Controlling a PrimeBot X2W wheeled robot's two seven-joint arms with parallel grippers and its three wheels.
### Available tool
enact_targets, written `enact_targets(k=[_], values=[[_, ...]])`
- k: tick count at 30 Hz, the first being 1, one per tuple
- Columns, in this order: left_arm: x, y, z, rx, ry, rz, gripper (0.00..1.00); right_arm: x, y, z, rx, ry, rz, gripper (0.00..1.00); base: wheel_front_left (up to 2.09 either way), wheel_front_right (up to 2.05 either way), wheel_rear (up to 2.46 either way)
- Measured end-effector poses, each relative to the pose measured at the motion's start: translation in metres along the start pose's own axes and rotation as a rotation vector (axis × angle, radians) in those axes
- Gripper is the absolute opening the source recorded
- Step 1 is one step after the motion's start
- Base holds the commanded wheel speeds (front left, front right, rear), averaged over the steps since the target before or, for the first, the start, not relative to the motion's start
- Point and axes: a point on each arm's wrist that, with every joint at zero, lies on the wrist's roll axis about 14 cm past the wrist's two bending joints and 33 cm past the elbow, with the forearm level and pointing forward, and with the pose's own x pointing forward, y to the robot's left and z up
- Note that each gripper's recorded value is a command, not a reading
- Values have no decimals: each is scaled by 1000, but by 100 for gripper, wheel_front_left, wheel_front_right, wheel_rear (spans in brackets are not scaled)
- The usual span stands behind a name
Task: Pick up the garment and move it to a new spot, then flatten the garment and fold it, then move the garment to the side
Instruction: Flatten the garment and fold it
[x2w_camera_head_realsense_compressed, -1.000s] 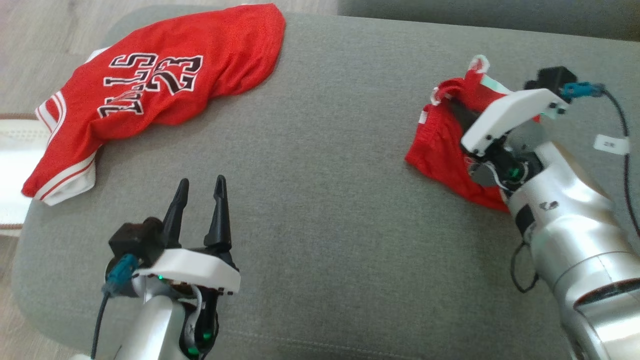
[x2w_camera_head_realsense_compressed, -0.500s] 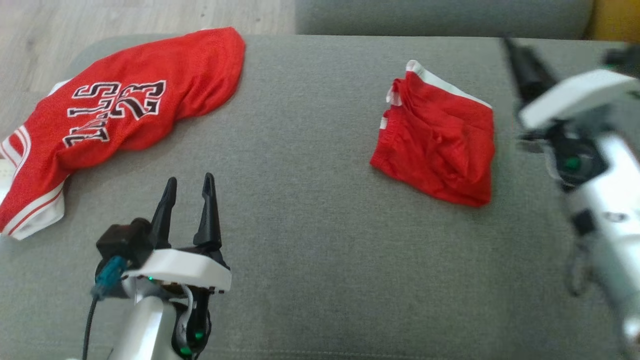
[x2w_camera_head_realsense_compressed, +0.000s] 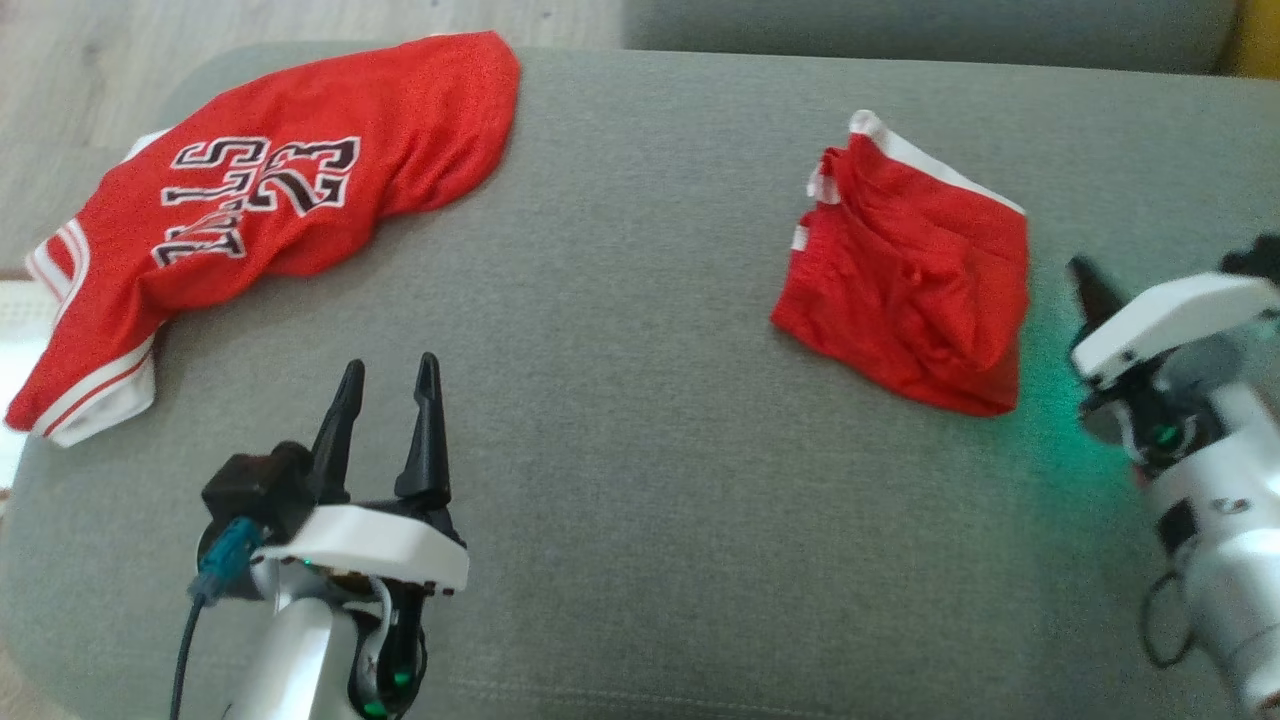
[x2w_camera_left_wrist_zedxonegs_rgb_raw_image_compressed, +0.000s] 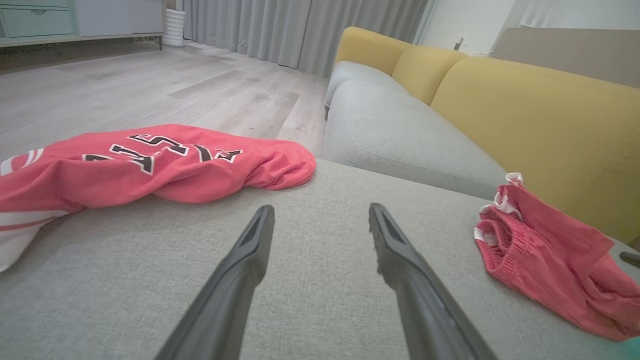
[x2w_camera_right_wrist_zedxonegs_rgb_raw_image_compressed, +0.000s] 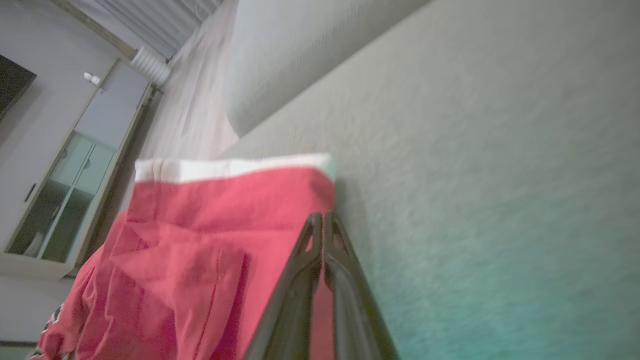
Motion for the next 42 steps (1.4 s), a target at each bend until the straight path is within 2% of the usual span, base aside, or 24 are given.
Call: enact_targets(k=[4,9,13,20,25,28,33,34,35,36,37,42], values=[[-4,11,-1,4,3,34,100,11,22,-47,69,167,30,0,0,0,0],[-9,20,1,8,2,63,100,17,48,-71,66,263,77,0,0,0,0],[-11,24,1,9,2,75,100,20,74,-80,66,272,135,0,0,0,0],[-10,21,2,13,-2,65,100,7,165,-78,-6,212,394,0,0,0,0],[-6,11,2,9,-3,36,100,-19,179,-110,-58,285,474,0,0,0,0],[-2,4,3,5,-9,13,100,-29,184,-95,-60,199,510,0,0,0,0],[5,-7,15,15,-48,-23,100,-43,164,-32,-137,-43,499,1,0,0,0],[6,-11,18,19,-57,-35,100,-47,158,-21,-160,-86,492,12,0,0,0],[8,-15,21,21,-67,-48,100,-51,153,-9,-184,-131,484,31,0,0,0],[9,-19,24,22,-76,-60,100,-56,149,2,-204,-176,476,88,0,0,0],[10,-22,26,23,-84,-72,100,-62,144,12,-232,-217,468,100,0,0,0],[15,-31,34,32,-110,-102,100,-90,114,55,-326,-407,397,100,0,0,0]])
